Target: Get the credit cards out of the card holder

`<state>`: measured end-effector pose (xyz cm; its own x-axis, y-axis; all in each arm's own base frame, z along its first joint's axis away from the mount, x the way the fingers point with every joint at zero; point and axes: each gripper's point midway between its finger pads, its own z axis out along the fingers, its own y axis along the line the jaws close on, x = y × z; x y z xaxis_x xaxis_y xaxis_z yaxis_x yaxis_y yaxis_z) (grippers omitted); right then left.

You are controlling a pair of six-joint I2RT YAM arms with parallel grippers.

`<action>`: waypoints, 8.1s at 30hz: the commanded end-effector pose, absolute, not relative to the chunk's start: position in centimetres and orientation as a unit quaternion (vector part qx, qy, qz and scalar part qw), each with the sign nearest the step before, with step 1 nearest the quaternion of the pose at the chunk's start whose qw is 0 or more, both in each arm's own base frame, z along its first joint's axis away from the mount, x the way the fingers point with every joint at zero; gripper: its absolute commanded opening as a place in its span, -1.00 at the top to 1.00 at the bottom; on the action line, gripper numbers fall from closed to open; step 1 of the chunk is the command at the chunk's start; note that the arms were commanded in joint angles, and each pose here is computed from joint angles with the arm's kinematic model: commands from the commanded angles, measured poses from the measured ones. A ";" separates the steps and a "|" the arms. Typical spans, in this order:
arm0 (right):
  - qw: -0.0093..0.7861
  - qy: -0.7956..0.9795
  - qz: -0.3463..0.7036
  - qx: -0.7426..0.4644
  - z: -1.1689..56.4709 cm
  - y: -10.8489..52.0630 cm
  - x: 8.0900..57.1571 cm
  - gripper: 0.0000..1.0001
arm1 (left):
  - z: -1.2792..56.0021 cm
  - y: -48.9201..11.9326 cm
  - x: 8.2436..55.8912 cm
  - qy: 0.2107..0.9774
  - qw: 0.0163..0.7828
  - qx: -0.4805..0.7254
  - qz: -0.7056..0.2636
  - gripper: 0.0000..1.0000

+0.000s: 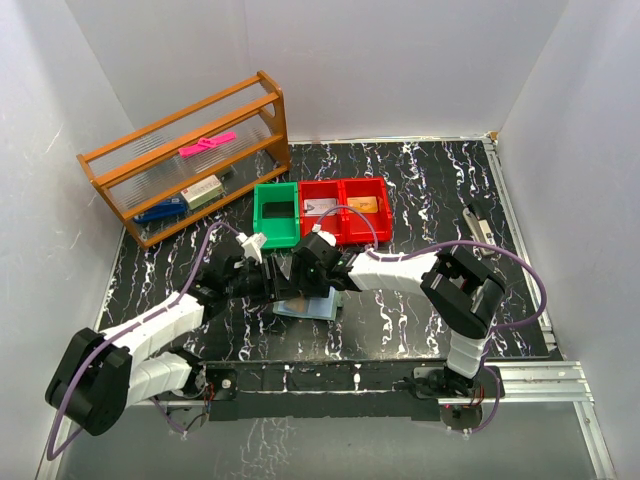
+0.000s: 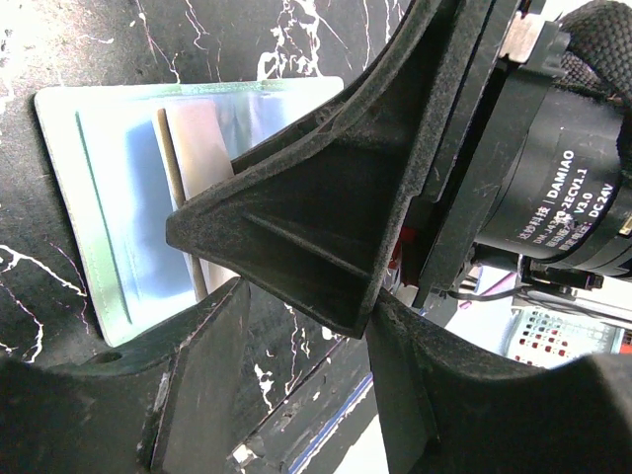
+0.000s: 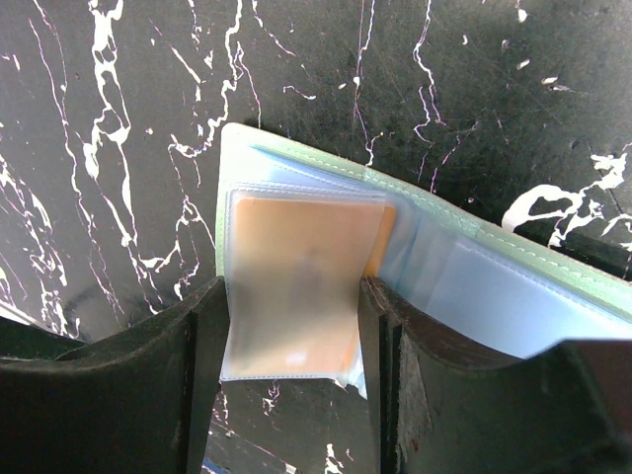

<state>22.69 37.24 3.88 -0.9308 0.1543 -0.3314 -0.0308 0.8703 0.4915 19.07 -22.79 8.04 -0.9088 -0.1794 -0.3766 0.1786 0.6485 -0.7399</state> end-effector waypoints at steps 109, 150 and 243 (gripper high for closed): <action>0.166 0.973 0.158 0.008 0.9 34.2 21.9 -0.27 | 7.8 -16.9 18.9 0.906 0.289 -0.081 -0.298 0.20; 0.121 0.951 0.284 0.019 1.0 35.7 20.1 0.03 | 8.7 -22.9 18.4 0.868 0.232 0.017 -0.438 0.08; 0.112 0.945 0.305 0.030 1.4 35.8 20.4 -0.04 | 8.0 -23.9 18.6 0.881 0.218 0.021 -0.420 0.03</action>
<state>21.92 37.12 4.12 -0.9614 0.1598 -0.2240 -0.0232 0.7640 0.6448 17.69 -23.55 7.24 -0.9205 -0.1266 -0.3696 0.2010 0.6578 -0.7259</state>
